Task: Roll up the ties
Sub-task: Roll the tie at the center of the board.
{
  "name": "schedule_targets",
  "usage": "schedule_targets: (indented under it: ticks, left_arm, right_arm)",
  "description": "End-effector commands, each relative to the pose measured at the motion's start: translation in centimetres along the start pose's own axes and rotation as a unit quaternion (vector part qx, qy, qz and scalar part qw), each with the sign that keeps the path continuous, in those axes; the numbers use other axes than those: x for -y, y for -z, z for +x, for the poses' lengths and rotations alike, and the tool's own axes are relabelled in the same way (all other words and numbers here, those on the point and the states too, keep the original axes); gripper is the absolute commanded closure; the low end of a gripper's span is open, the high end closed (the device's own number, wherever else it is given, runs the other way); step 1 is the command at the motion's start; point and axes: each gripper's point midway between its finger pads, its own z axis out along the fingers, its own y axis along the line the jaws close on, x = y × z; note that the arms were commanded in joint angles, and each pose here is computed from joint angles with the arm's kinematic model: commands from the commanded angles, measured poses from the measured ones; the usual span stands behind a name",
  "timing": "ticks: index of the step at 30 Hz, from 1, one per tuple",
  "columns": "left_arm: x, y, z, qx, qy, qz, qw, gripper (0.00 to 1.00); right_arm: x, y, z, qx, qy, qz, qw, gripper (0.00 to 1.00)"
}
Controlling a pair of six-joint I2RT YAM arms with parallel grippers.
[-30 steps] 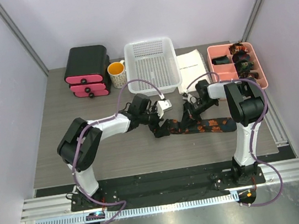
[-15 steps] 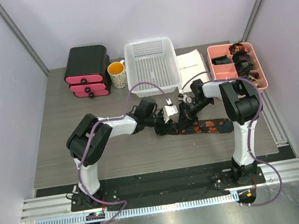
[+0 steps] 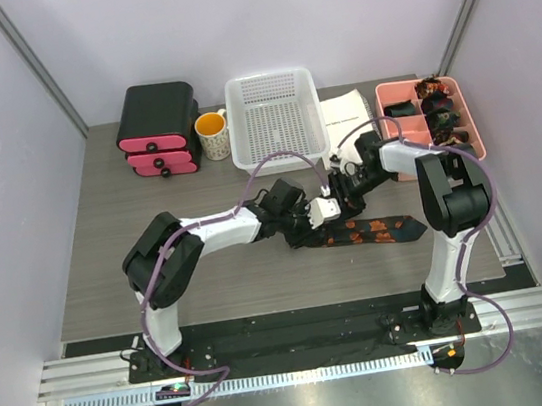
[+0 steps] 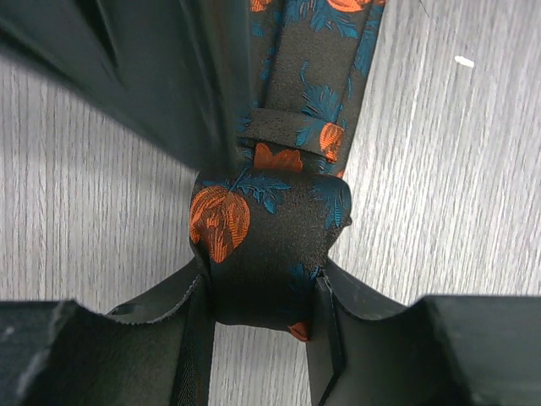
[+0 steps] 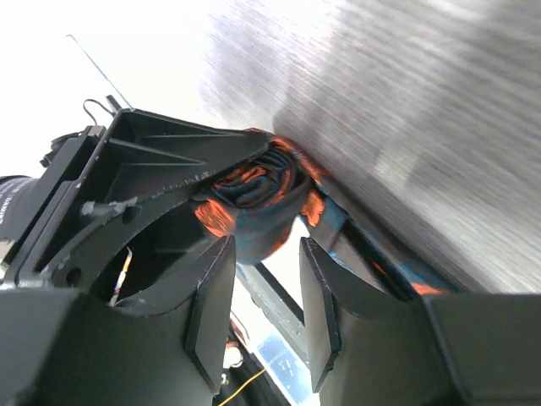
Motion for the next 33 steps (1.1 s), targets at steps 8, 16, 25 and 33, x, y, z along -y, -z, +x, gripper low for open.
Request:
schedule_targets:
  ticks: [8,16,25,33]
  left_arm:
    - [0.8,-1.1,5.4,-0.134,0.045,0.005,0.99,0.52]
    - [0.4,1.8,2.2,-0.028,0.061,0.024,0.997,0.23]
    - [-0.2,5.9,-2.9,0.088,0.044,0.035,0.995,0.06]
    - [-3.0,13.3,-9.9,0.25,0.094,0.059,0.962,0.0]
  right_arm:
    - [0.0,-2.4,1.0,-0.022,-0.007,-0.02,1.0,0.83]
    - [4.5,-2.2,2.0,-0.042,-0.001,0.046,0.998,0.99]
    - [6.7,-2.2,2.1,-0.052,0.013,0.079,0.995,0.99]
    - [6.5,-1.8,1.9,-0.035,0.049,0.1,0.993,0.99]
